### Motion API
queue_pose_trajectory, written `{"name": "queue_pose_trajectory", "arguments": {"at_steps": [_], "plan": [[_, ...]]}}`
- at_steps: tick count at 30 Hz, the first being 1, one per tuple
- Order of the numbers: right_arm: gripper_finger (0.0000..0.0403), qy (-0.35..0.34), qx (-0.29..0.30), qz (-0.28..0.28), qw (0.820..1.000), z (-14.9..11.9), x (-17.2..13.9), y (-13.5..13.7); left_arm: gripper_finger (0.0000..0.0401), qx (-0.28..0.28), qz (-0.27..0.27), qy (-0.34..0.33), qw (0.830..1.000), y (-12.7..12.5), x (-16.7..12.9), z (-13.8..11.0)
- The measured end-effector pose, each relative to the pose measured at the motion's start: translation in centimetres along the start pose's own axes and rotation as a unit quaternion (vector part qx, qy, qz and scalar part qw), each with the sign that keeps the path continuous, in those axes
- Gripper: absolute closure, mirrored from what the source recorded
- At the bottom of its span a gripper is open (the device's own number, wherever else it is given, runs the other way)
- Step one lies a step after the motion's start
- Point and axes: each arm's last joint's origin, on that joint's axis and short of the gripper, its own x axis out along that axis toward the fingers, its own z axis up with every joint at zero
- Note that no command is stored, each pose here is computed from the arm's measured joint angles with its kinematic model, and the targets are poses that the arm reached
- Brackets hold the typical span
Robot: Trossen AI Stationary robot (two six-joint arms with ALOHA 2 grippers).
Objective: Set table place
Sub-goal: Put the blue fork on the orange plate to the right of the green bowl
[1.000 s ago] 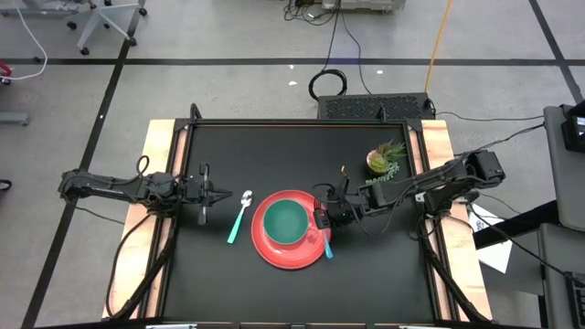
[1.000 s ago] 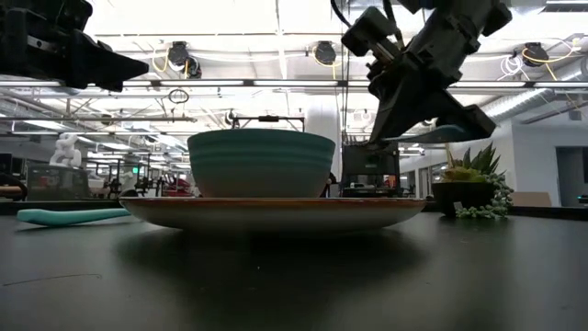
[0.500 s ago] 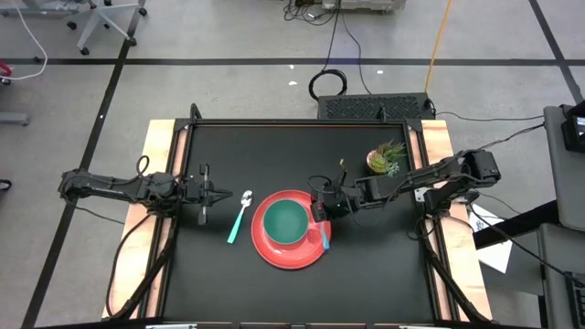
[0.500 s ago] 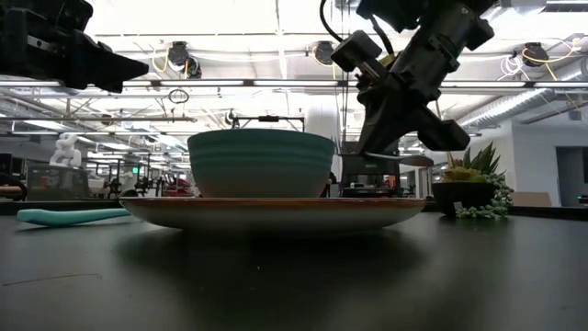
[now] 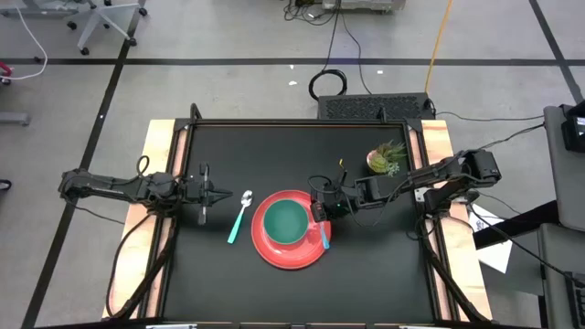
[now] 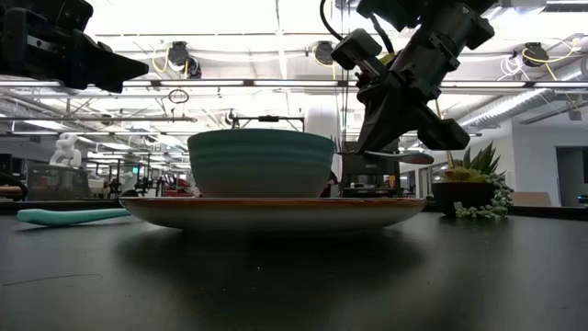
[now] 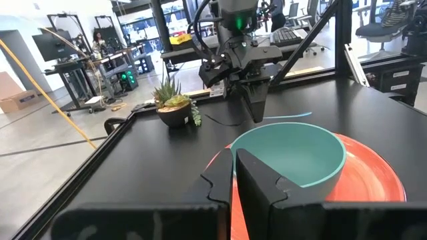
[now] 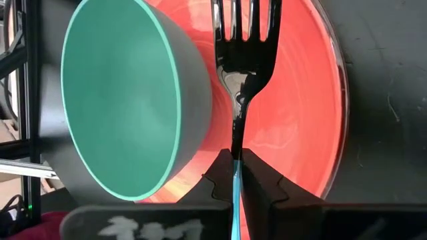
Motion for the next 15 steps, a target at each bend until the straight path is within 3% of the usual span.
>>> {"name": "queue_pose_trajectory", "arguments": {"at_steps": [9,15], "plan": [[0.0403,-0.009,-0.024,-0.013,1.000,1.2,0.9,-0.5,0.0375,0.000,0.000,0.000,1.000,0.0,0.0,0.0],[0.0403,0.013,-0.026,0.009,1.000,1.5,2.7,-0.5,0.0375,0.000,-0.003,-0.001,1.000,0.0,0.0,0.0]]}}
